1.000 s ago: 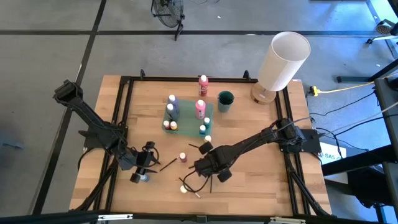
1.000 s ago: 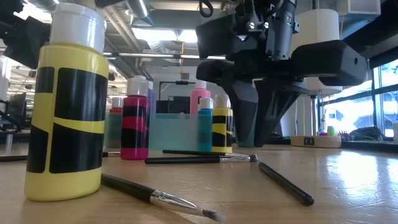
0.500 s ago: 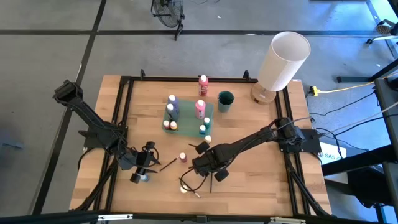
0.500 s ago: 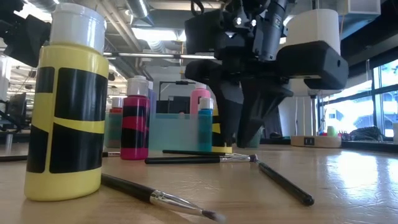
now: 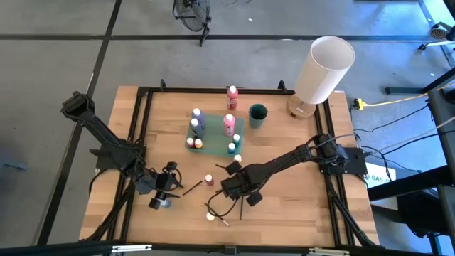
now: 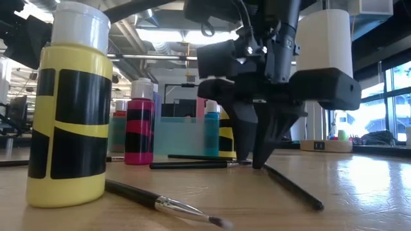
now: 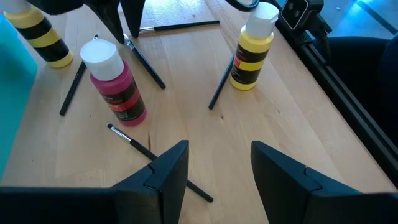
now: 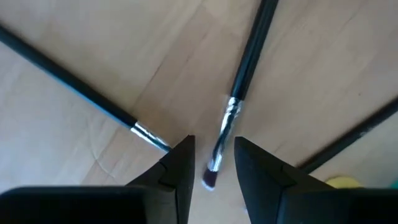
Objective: Pick & Place Paint Supplies
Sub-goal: Put the black paint brush into the dark green cup
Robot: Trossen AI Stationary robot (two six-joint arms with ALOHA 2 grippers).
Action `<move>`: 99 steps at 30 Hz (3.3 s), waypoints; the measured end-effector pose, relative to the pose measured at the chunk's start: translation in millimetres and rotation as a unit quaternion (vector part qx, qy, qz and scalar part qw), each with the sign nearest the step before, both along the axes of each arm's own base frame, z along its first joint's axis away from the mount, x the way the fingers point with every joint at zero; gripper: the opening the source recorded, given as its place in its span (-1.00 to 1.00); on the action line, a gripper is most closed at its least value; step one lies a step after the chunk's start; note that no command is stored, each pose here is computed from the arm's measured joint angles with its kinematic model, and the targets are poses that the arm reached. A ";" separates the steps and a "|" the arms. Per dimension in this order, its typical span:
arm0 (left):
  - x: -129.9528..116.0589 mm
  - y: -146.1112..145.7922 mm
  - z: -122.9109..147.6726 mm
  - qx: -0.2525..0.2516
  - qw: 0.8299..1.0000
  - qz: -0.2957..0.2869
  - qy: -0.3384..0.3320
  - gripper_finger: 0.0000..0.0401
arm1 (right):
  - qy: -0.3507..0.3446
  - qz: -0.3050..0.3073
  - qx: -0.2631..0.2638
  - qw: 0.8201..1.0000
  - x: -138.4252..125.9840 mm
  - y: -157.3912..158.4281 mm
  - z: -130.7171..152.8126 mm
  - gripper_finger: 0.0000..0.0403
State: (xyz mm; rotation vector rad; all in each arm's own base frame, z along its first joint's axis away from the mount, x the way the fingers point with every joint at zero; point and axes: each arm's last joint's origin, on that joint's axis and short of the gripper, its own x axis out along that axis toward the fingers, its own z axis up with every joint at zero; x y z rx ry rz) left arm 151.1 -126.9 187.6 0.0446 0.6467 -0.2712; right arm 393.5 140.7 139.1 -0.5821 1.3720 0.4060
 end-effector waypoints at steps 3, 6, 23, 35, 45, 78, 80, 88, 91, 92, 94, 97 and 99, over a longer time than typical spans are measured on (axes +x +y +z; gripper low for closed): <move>0.0 0.0 0.0 0.000 1.000 0.000 0.000 -0.16 | 0.002 -0.006 -0.002 1.000 -1.0 -0.5 -0.1 -0.42; 0.0 0.0 0.0 0.000 1.000 0.000 0.000 -0.16 | 0.004 -0.008 -0.001 1.000 -1.3 -0.5 -0.1 -0.42; -0.1 -0.2 -0.1 -0.002 1.000 -0.003 0.002 -0.16 | 0.027 -0.016 -0.008 0.999 -5.8 -2.1 -0.7 -0.42; -0.1 -0.2 -0.1 -0.002 1.000 -0.003 0.002 -0.16 | 0.030 -0.019 0.000 0.999 -6.2 -1.6 -1.0 -0.58; -0.1 -0.2 -0.1 -0.002 1.000 -0.004 0.002 -0.16 | 0.030 -0.020 0.002 0.999 -6.3 -1.4 -1.2 -0.79; -0.1 -0.2 -0.1 -0.008 1.000 0.001 0.004 -0.16 | 0.014 -0.072 -0.001 0.997 -5.1 5.9 11.5 -1.00; -0.1 -0.2 -0.1 -0.010 1.000 0.002 0.005 -0.16 | 0.015 -0.071 -0.002 0.997 -4.6 7.4 15.7 -1.00; -0.2 -0.4 -0.2 -0.011 1.000 0.000 0.006 -0.16 | 0.039 -0.108 -0.019 0.993 -10.7 18.5 40.2 -1.00; -0.2 -0.4 -0.1 -0.020 1.000 0.006 0.009 -0.16 | 0.051 -0.113 -0.030 0.992 -15.0 24.3 50.1 -1.00; -0.2 -0.4 -0.2 -0.024 1.000 0.009 0.010 -0.16 | 0.052 -0.117 -0.034 0.991 -16.3 26.4 53.7 -1.00; -0.2 -0.4 -0.1 -0.031 0.999 0.014 0.013 -0.16 | 0.053 -0.128 -0.044 0.989 -18.7 29.7 61.4 -1.00; 1.9 -2.5 5.8 -0.043 0.999 0.017 0.006 -0.16 | 0.049 -0.152 -0.070 0.985 -23.8 35.1 78.3 -1.00; 6.1 -6.4 16.9 -0.063 0.998 0.013 -0.021 -0.16 | 0.036 -0.170 -0.086 0.981 -26.2 38.5 88.5 -1.00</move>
